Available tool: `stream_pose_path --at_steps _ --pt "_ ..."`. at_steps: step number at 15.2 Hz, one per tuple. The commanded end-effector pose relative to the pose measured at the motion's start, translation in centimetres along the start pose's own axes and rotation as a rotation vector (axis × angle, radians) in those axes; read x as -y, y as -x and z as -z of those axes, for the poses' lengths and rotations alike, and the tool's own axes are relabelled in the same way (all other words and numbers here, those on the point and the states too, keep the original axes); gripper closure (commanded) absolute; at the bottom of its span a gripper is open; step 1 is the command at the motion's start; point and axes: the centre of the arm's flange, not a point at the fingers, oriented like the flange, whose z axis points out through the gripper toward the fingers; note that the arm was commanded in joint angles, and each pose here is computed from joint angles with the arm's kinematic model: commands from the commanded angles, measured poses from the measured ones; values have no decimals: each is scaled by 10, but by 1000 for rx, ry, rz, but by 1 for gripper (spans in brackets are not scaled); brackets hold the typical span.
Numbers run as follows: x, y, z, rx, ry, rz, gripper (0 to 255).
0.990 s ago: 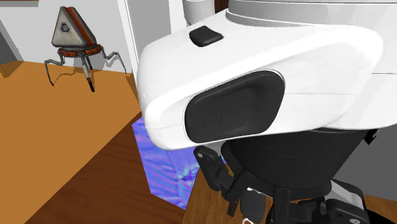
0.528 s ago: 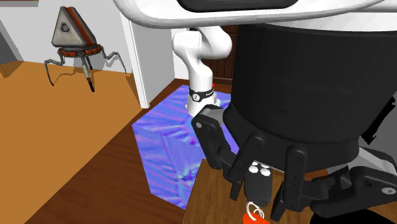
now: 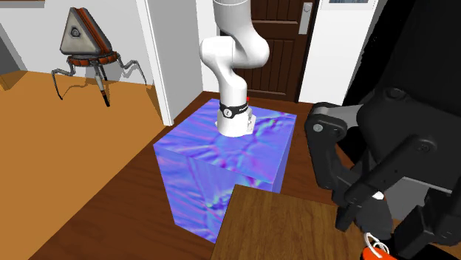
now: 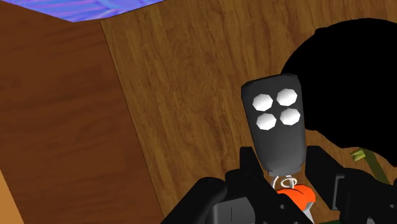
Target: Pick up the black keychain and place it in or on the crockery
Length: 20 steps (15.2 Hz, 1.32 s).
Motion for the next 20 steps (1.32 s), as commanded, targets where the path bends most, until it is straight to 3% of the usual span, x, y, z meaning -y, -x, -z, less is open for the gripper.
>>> stream_pose_path --at_steps 1,7,20 --pt "24 6 0 0 0 -1 255" --pt "97 28 2 0 0 -1 255" --pt "97 24 -67 0 0 -1 255"
